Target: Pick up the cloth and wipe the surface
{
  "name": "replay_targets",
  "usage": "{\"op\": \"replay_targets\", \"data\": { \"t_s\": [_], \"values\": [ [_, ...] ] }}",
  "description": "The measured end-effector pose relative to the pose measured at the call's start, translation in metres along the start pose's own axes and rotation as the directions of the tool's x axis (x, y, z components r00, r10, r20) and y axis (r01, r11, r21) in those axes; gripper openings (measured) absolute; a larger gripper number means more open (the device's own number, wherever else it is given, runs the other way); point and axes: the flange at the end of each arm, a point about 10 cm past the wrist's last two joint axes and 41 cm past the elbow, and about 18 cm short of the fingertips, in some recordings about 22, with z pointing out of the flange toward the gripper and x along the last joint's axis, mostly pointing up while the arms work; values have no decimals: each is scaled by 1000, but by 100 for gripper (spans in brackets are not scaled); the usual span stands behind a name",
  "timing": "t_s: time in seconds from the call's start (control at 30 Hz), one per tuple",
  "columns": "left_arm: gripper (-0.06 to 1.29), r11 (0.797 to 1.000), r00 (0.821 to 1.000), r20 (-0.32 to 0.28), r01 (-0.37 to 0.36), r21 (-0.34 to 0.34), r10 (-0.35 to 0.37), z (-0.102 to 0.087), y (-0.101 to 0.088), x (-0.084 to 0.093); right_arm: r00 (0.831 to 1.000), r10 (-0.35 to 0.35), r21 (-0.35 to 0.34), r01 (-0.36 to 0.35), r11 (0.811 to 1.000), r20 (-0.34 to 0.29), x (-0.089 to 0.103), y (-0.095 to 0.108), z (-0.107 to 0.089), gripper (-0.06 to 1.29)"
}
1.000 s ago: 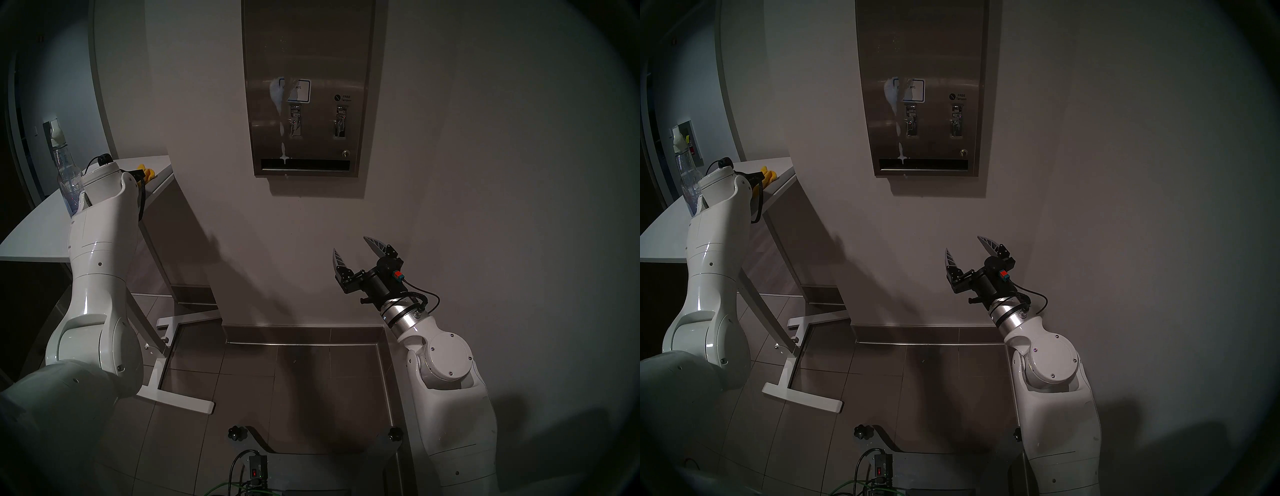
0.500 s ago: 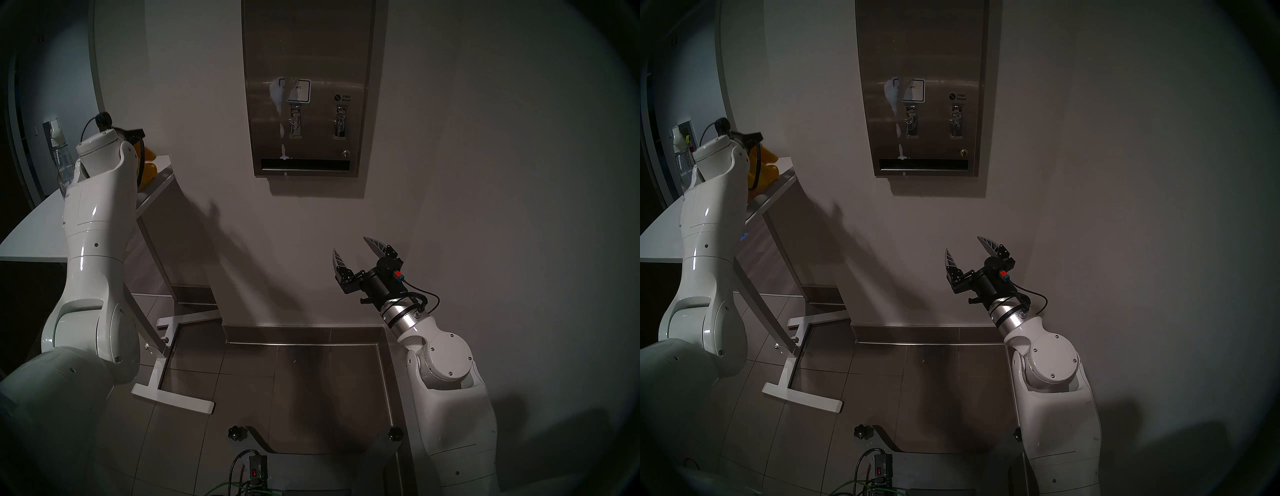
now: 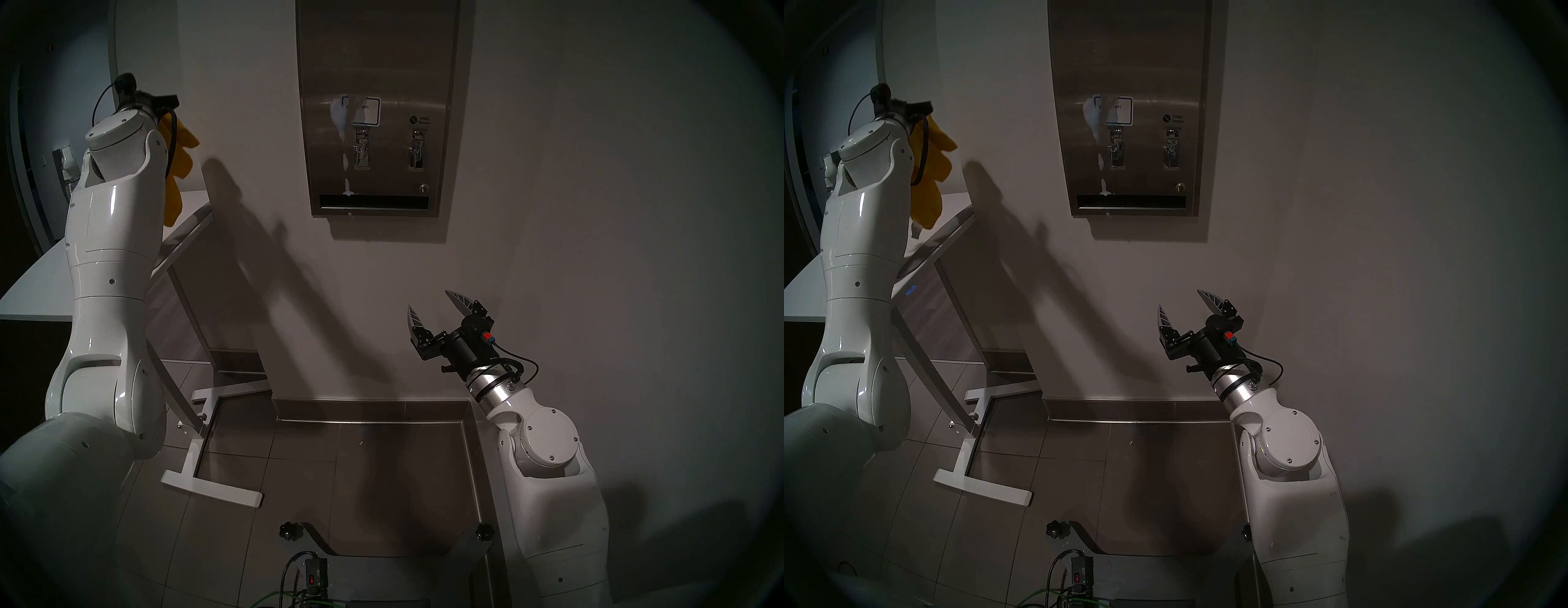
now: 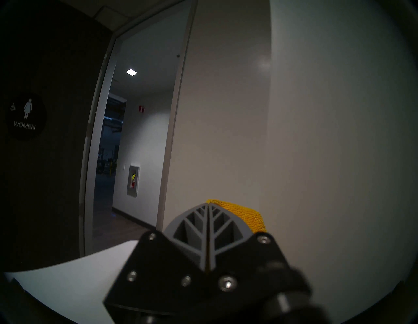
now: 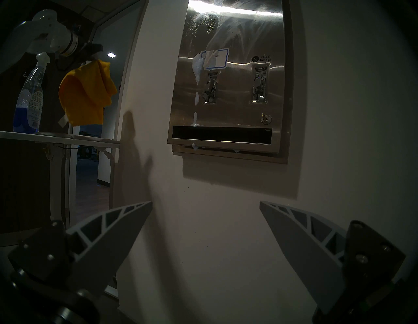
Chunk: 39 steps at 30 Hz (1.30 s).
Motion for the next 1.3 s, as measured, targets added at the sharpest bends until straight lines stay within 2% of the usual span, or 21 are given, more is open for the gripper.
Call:
{"op": "replay_targets", "data": {
  "t_s": [0.1,0.2,0.43,0.6,0.73,0.9,0.97,1.03,1.2,1.3],
  "values": [
    [-2,1000,1000,-30,5,-28,-6,-5,7,11,1000,0,0,0,1000,0,0,0,0,124],
    [-2,995,998,-62,24,-97,-30,-15,23,24,1000,-1,0,1,1000,-1,0,0,0,124],
    [-2,972,995,-69,55,-227,-73,-36,53,33,1000,-2,1,2,1000,-1,1,0,0,124],
    [-2,944,995,-55,56,-326,-78,-56,76,33,1000,-2,1,2,1000,-1,1,0,0,124],
    [-2,924,996,-47,50,-380,-73,-70,88,34,1000,-2,1,2,1000,-1,1,0,0,124],
    [-2,889,999,-30,17,-458,-35,-93,104,31,1000,-3,2,3,1000,-2,1,0,0,124],
    [-2,881,999,-24,11,-473,-25,-98,107,28,1000,-3,2,3,1000,-2,1,0,0,124],
    [-2,862,1000,-8,0,-507,-4,-110,114,21,1000,-3,2,3,1000,-2,1,0,0,124],
    [-2,833,1000,3,-21,-553,27,-129,122,14,1000,-4,2,4,1000,-2,1,0,0,124],
    [-2,822,999,2,-29,-569,37,-139,122,12,1000,-4,2,4,1000,-3,2,0,0,124]
  ]
}}
